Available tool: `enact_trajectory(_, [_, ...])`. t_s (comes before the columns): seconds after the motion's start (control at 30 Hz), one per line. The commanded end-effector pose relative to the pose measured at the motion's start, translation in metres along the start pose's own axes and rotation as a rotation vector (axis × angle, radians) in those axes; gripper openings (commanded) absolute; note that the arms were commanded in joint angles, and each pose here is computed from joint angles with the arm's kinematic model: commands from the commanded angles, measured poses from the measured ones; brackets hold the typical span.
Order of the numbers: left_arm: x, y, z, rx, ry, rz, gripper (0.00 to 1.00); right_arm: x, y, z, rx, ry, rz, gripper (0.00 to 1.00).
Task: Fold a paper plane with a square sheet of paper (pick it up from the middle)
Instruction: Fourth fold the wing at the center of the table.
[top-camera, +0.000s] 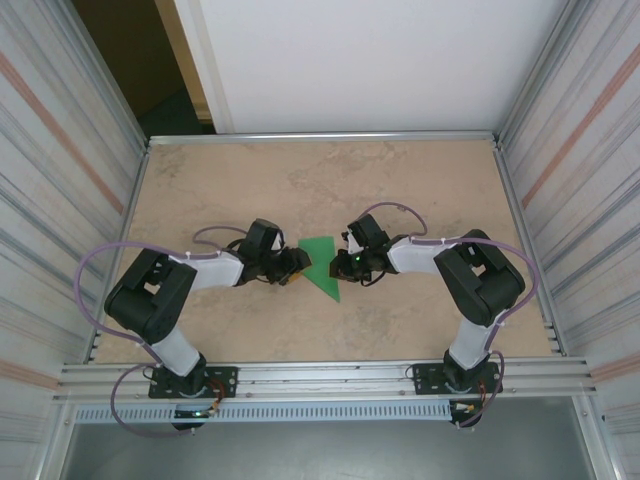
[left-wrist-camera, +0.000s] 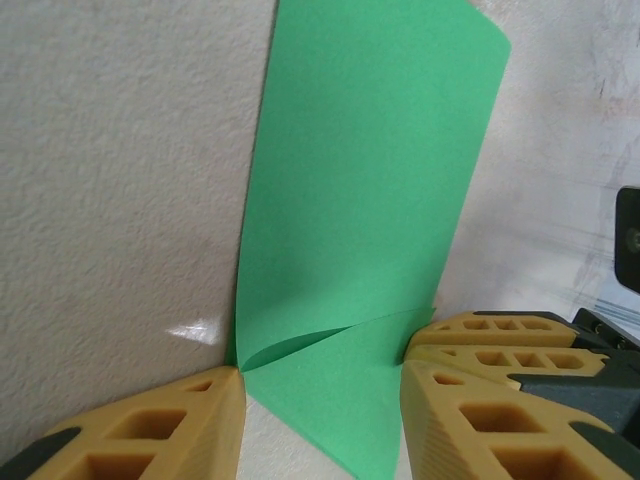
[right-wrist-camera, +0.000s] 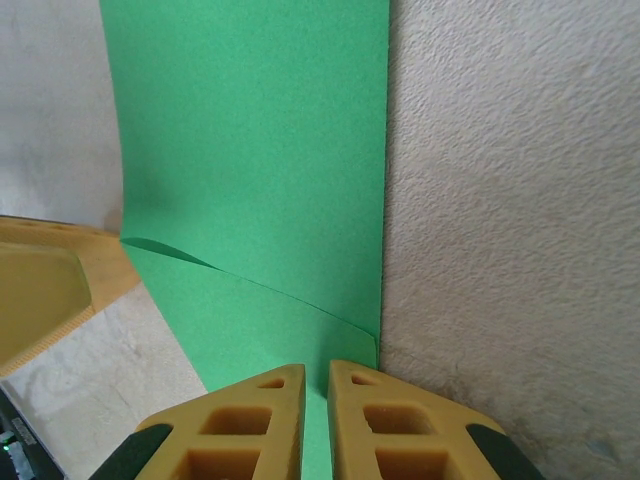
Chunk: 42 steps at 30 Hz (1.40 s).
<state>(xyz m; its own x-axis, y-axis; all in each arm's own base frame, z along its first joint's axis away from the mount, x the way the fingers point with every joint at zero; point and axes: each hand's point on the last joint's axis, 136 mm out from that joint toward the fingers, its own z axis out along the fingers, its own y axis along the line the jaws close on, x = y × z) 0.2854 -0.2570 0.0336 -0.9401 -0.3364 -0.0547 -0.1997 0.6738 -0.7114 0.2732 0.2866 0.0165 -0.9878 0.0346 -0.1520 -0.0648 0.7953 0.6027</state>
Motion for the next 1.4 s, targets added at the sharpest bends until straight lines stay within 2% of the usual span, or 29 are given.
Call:
enact_trajectory(0.0, [0.001,-0.007,0.003,0.023,0.016,0.003,0.44,0.013,-0.028,0.009,0.088,0.041,0.062,0.14])
enact_trajectory(0.33, [-0.001,-0.031,-0.001,0.168,0.033,0.092,0.34,0.012,-0.028,0.008,0.089,0.038,0.059,0.14])
enact_trajectory(0.6, [0.003,-0.018,0.002,0.109,0.070,0.115,0.26,0.011,-0.028,0.008,0.087,0.036,0.059,0.14])
enact_trajectory(0.8, [0.003,-0.019,0.005,0.121,0.081,0.114,0.19,0.010,-0.026,0.007,0.081,0.032,0.056,0.14])
enact_trajectory(1.0, [0.000,-0.020,0.005,0.119,0.074,0.111,0.12,0.006,-0.018,0.003,0.055,0.012,0.032,0.20])
enact_trajectory(1.13, [-0.004,-0.018,0.002,0.108,0.050,0.097,0.03,-0.009,-0.003,-0.017,0.022,-0.060,-0.034,0.28])
enact_trajectory(1.37, [-0.012,-0.007,-0.003,0.031,0.014,0.010,0.02,-0.032,0.011,-0.067,0.049,-0.269,-0.214,0.40])
